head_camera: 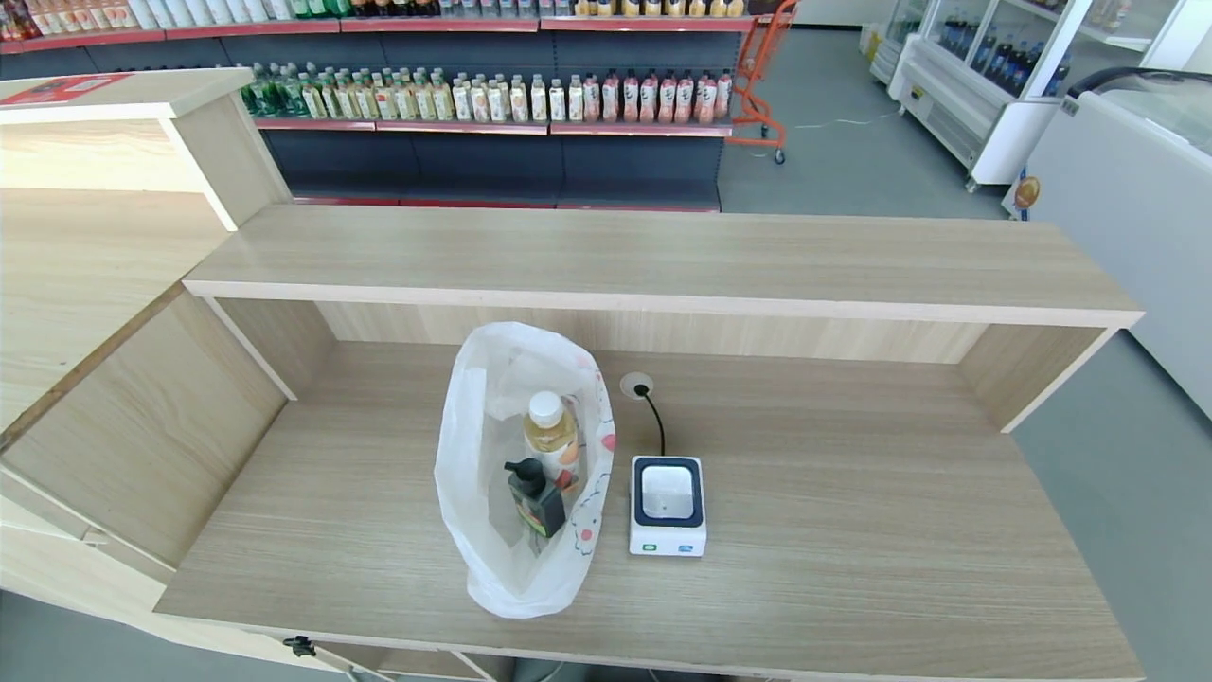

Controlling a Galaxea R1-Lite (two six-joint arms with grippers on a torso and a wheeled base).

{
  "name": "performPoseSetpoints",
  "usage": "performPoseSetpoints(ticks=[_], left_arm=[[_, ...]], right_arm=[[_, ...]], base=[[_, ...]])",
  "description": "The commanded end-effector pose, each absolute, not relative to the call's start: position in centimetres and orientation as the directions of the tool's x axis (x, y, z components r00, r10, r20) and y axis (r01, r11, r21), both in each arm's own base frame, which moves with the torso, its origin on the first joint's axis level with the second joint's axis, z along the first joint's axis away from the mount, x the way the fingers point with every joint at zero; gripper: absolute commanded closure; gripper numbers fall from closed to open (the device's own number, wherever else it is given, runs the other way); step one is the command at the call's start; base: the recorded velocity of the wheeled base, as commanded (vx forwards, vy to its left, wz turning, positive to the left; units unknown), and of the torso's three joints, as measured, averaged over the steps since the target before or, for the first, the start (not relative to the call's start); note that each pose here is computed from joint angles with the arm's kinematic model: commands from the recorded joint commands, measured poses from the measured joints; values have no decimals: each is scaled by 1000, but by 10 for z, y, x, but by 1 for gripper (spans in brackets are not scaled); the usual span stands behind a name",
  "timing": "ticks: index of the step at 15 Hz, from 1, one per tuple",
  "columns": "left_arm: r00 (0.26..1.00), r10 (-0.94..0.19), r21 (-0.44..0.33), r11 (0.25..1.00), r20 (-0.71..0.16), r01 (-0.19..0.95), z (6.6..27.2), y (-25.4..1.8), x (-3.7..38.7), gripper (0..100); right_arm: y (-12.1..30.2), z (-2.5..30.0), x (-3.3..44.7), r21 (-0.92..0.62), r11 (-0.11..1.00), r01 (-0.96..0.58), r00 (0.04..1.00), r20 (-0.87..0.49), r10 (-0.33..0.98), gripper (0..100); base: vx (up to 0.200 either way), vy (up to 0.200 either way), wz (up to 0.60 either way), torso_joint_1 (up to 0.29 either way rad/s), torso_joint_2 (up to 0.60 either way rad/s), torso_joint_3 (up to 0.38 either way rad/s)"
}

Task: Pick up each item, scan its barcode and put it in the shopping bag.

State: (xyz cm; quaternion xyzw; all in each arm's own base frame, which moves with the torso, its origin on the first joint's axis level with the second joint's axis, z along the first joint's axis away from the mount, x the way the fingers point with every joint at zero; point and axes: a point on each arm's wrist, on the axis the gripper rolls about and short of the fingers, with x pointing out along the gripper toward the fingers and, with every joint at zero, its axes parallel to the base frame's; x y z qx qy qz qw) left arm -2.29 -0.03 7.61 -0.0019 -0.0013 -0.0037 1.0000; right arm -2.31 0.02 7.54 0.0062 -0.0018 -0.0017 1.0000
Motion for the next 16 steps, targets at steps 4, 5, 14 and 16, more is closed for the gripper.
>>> performPoseSetpoints(ticks=[4,5,14,16], left_arm=[[1000,-8,-5,1000,3,8,76,0,-23,0],[1000,-8,-5,1000,3,8,76,0,-23,0],[1000,-8,-3,1000,3,8,76,0,-23,0],[1000,-8,-3,1000,3,8,76,0,-23,0]], right_arm=[[0,75,-23,12,1000,3,1000,0,-3,100],[0,75,-23,12,1000,3,1000,0,-3,100],[0,75,-23,9,1000,3,1000,0,-3,100],[0,75,-23,11,1000,3,1000,0,-3,100]], base=[[0,0,0,0,0,0],[0,0,0,0,0,0],[0,0,0,0,0,0],[0,0,0,0,0,0]])
